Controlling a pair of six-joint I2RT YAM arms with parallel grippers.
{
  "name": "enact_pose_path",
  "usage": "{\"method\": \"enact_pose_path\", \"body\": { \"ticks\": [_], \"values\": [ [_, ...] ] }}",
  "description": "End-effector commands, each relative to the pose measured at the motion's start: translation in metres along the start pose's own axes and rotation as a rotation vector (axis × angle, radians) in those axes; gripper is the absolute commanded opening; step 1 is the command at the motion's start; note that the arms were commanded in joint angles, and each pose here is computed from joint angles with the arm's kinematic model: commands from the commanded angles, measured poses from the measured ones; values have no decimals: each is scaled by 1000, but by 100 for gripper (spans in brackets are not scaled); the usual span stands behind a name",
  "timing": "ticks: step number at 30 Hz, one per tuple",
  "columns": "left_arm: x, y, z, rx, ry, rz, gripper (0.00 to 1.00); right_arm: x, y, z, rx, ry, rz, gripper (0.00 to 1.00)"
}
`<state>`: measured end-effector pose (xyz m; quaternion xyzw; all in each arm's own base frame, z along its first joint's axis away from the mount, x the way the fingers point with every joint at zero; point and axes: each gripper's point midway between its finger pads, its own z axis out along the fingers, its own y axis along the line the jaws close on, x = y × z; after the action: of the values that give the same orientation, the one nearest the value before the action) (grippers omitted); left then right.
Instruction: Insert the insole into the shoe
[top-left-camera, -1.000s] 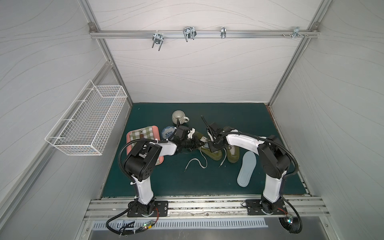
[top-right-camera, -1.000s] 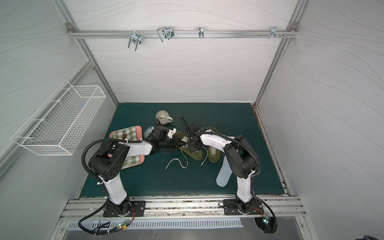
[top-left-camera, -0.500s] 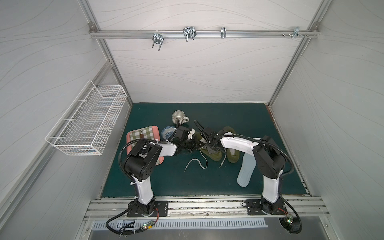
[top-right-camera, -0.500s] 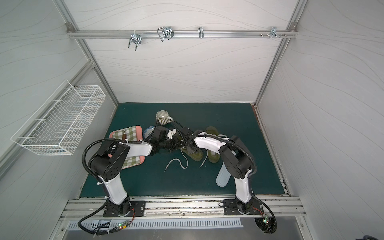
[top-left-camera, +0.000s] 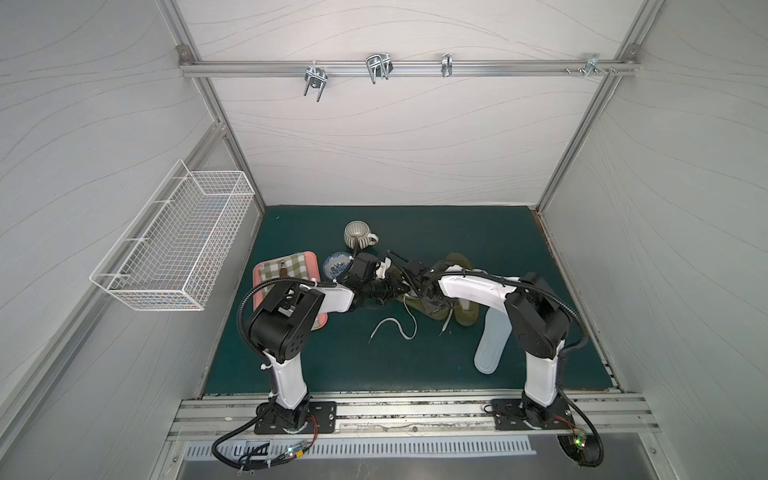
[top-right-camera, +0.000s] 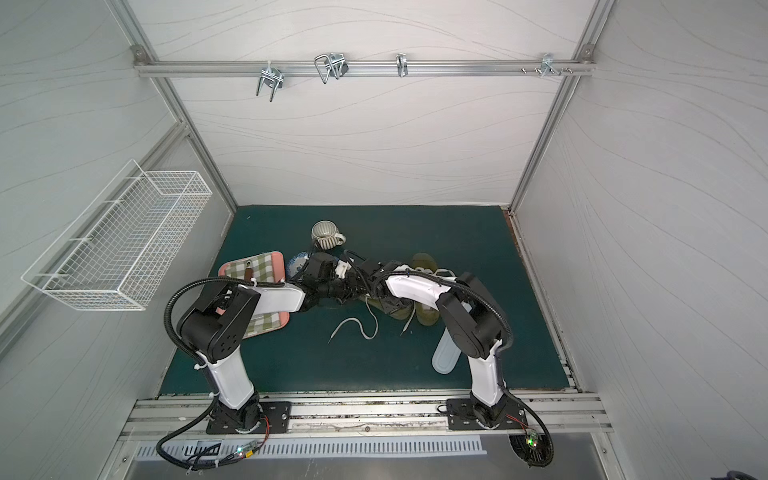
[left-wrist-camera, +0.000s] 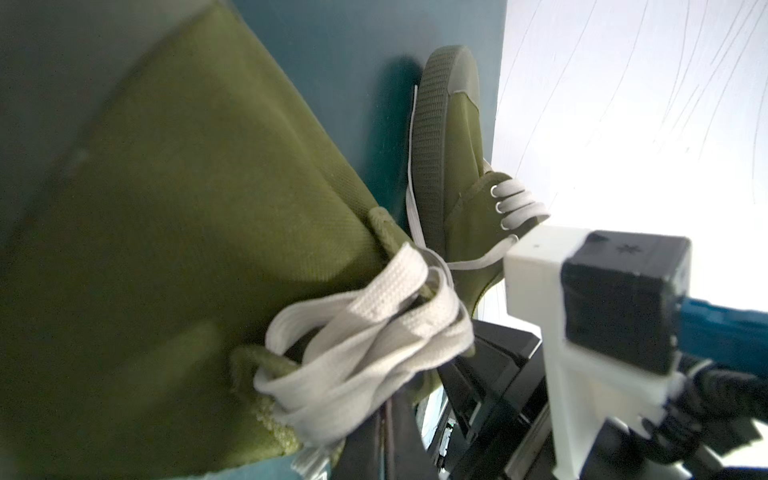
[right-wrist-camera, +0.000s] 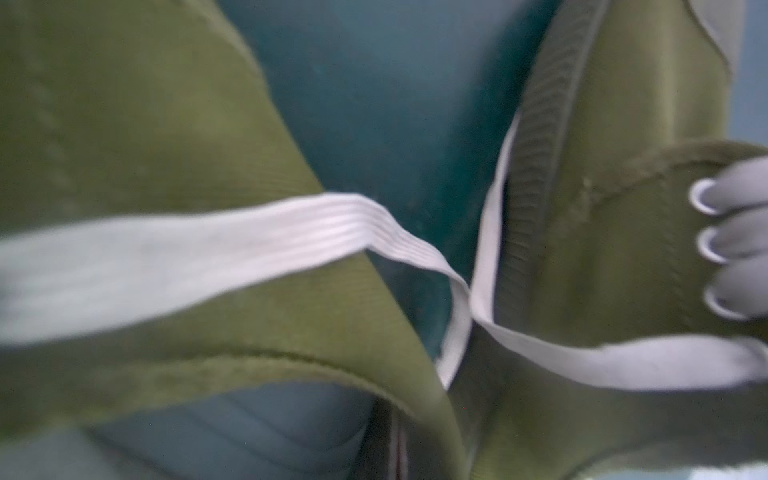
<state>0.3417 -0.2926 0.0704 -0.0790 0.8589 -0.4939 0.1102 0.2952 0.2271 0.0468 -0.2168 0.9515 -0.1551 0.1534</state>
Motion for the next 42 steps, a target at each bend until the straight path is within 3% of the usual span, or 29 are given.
{"method": "enact_pose_path", "body": {
  "ticks": [1, 5, 10, 14, 22, 30, 35, 39, 42],
  "values": [
    [-3, -8, 0, 19, -6, 14, 0, 20, -22, -3, 43, 42, 20, 0],
    [-4, -8, 0, 19, -8, 12, 0, 35, -12, 33, -68, 186, 47, 0],
    [-4, -9, 1, 19, -8, 13, 0, 23, 5, -18, -218, 121, 1, 0],
    [-7, -14, 1, 27, -11, 18, 0, 34, 20, -40, -320, 160, -28, 0],
    [-9, -15, 3, 29, -7, 18, 0, 50, 56, 12, -475, 287, 32, 0],
    [-10, -20, 1, 23, -2, 32, 0, 4, 47, -49, -579, 39, 131, 0],
    [-8, -21, -1, 15, 6, 38, 0, -11, 55, -36, -585, 8, 179, 0],
    [-9, -25, -3, 10, 6, 51, 0, -9, 64, 0, -548, 51, 212, 0],
    [-11, -28, -5, 6, 9, 62, 0, -7, 66, 1, -553, 66, 210, 0]
  ]
}}
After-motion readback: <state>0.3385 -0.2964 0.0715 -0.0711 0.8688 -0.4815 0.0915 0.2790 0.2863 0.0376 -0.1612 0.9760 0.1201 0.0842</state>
